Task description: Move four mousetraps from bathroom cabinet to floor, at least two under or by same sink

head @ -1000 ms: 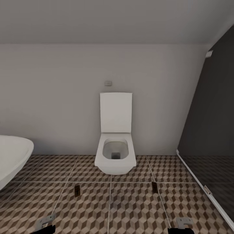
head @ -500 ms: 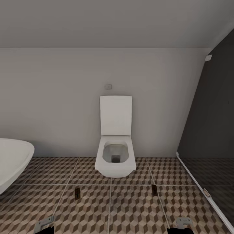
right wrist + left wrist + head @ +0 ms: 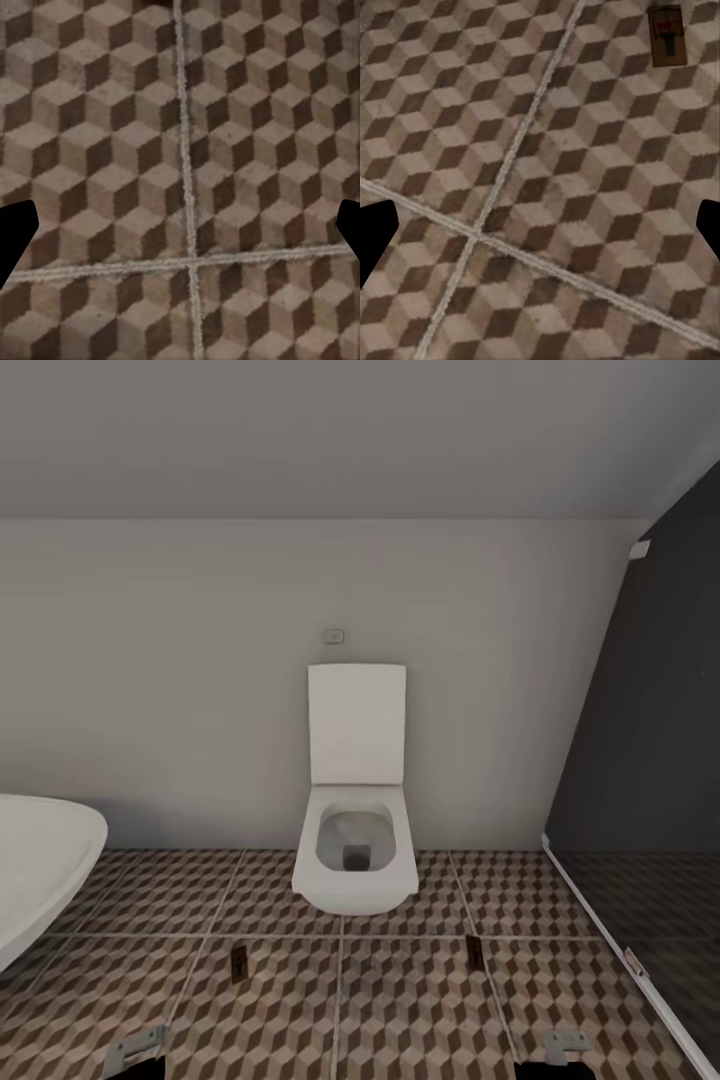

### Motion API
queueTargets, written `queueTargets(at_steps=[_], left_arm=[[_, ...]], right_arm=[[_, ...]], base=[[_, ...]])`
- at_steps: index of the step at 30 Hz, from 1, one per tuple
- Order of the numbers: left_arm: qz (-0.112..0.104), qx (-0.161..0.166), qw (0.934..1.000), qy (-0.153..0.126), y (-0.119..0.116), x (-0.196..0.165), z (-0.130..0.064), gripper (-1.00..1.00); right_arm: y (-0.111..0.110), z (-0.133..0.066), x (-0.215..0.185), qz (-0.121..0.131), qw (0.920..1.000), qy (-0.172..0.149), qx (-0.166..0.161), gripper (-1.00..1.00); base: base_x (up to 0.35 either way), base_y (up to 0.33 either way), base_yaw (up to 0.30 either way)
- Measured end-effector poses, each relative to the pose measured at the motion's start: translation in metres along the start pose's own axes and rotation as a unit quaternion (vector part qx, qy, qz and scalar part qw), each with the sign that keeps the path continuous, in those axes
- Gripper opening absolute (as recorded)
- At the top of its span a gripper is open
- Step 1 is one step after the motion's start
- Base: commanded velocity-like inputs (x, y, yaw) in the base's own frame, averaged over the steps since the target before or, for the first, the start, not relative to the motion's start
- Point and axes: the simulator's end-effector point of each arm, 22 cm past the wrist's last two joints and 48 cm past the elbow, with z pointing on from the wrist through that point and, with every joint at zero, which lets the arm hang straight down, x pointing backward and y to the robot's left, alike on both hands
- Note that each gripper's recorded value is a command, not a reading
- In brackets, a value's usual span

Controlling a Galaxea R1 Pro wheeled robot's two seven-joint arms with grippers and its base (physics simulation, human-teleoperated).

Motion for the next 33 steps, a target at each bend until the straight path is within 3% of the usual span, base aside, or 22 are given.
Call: queueTargets(at_steps=[33], left_arm=[[0.0, 0.001, 1.0, 0.002, 0.001, -0.046, -0.043, 1.0]], right_arm=[[-0.009, -0.046, -0.044, 0.0, 1.0, 0.0, 0.0, 1.0]], base=[[0.0, 0.0, 0.0]])
